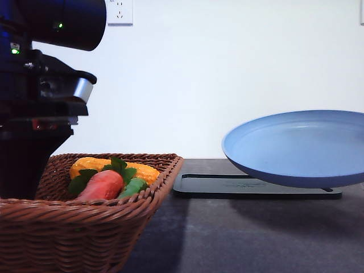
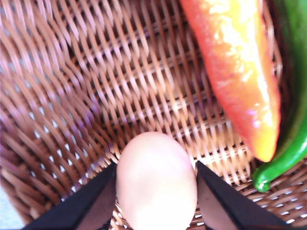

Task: Transfer egg from basket to plate and serve

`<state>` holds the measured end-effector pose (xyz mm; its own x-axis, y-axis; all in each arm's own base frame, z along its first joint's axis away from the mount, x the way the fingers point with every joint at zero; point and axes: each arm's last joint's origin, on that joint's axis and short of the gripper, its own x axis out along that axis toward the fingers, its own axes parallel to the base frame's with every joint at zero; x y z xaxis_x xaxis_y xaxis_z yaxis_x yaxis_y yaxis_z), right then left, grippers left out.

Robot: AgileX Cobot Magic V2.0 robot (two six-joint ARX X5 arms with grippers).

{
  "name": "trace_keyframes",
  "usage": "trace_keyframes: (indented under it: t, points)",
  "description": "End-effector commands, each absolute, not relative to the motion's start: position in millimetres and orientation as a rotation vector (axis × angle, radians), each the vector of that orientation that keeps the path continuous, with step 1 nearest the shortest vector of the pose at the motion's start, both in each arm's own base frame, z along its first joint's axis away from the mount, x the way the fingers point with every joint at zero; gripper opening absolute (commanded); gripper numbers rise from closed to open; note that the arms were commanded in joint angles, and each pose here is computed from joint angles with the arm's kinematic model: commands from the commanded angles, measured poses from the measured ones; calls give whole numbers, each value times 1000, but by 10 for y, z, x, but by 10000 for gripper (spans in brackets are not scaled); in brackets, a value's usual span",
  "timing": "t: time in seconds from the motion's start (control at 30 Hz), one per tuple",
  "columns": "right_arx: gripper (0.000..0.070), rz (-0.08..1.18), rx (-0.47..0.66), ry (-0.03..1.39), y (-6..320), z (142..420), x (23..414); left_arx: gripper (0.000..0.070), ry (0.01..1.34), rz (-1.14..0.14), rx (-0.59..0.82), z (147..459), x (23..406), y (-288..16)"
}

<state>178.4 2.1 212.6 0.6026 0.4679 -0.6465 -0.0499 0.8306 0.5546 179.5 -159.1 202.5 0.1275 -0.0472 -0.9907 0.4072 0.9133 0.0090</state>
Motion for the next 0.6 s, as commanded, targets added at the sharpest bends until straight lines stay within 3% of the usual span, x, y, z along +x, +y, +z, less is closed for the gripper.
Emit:
trace_keyframes:
  t: [0.0, 0.27, 0.57]
  points:
    - [0, 347, 547, 873, 38, 2166, 1804, 151, 1365, -366, 312, 2124, 1851, -1671]
    - [0, 439, 581, 924, 163, 2160, 1779, 151, 1188, -466, 264, 2699, 1960, -1897]
    - [0, 566, 545, 992, 451, 2156, 1731, 151, 878, -692, 182, 3205, 1836, -2368]
